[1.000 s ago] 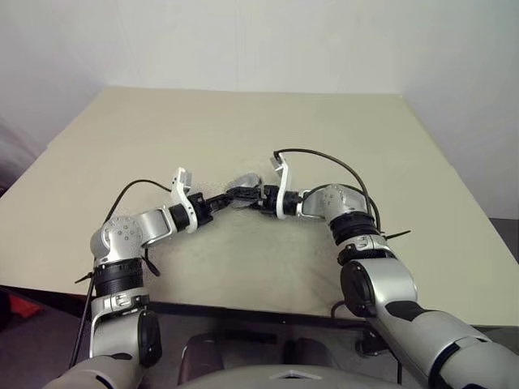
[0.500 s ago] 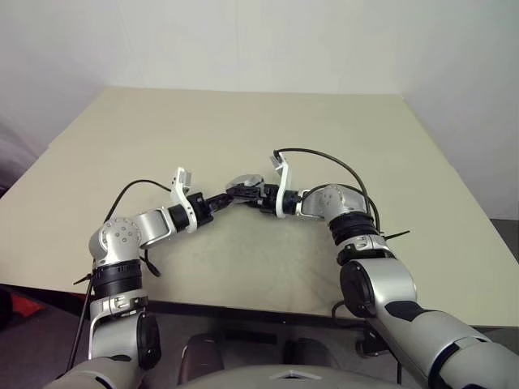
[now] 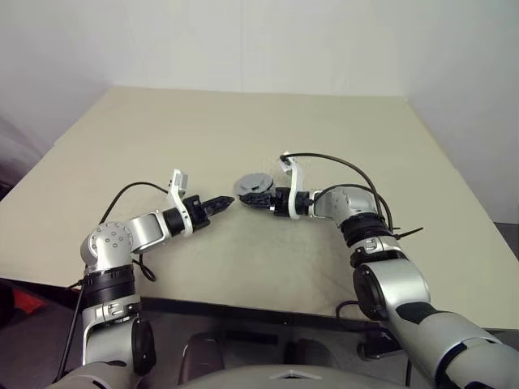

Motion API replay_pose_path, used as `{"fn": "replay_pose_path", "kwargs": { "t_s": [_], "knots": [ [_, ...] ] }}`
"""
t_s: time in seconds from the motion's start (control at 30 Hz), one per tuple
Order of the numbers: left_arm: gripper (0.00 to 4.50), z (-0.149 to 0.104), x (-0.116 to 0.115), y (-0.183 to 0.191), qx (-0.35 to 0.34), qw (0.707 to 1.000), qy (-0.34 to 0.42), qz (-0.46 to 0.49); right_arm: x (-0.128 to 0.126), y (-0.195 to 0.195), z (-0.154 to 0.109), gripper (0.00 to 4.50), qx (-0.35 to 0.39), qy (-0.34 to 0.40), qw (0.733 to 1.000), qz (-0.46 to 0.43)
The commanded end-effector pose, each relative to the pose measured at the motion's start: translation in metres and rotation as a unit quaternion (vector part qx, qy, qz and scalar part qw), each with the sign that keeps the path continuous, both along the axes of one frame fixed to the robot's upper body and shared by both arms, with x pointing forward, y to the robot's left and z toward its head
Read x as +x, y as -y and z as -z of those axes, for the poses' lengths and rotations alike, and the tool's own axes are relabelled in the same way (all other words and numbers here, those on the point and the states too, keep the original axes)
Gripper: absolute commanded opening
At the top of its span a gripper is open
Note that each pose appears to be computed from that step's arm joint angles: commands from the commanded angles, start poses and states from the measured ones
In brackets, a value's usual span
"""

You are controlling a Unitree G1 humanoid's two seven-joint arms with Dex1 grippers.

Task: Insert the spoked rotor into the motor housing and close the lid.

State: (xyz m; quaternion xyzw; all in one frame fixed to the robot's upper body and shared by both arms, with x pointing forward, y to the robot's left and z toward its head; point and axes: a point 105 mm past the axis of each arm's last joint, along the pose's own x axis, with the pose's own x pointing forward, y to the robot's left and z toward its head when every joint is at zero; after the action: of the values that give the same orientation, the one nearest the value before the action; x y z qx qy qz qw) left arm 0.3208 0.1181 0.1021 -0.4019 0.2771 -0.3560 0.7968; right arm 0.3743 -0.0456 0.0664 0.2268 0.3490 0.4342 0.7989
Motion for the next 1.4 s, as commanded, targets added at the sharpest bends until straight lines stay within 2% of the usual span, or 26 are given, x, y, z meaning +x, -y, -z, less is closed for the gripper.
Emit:
{"fn": "replay_pose_path", "kwargs": {
  "t_s": [0.03,0.37,0.6,0.87,0.97,1.03,1.2,1.4],
  "knots": [
    [0.00,-0.012,-0.001,-0.001,-0.003,1.000,0.024,0.008,0.013,0.022,-0.006,4.48,-0.037,0.045,0.998,0.027],
    [0.00,-0.011,-0.002,0.000,0.000,1.000,0.022,0.014,0.033,0.046,-0.017,4.48,-0.082,0.098,0.990,0.051],
    [0.00,-0.013,-0.002,0.001,0.011,0.999,0.037,0.012,0.044,0.045,-0.027,4.48,-0.072,0.139,0.985,0.075],
    [0.00,-0.020,-0.001,-0.006,0.027,0.997,0.070,0.001,0.049,0.021,-0.057,4.48,-0.055,0.263,0.962,0.056],
    [0.00,-0.023,0.001,-0.010,0.036,0.995,0.090,-0.011,0.047,0.012,-0.059,4.48,-0.042,0.275,0.959,0.052],
    [0.00,-0.023,0.002,-0.013,0.041,0.994,0.097,-0.017,0.044,0.006,-0.056,4.48,-0.033,0.273,0.960,0.048],
    [0.00,-0.022,0.004,-0.018,0.048,0.993,0.101,-0.028,0.036,-0.005,-0.028,4.48,-0.059,0.263,0.963,0.030],
    [0.00,-0.020,0.003,-0.023,0.053,0.993,0.102,-0.038,0.031,-0.010,-0.011,4.48,-0.089,0.295,0.951,0.015]
  ]
}}
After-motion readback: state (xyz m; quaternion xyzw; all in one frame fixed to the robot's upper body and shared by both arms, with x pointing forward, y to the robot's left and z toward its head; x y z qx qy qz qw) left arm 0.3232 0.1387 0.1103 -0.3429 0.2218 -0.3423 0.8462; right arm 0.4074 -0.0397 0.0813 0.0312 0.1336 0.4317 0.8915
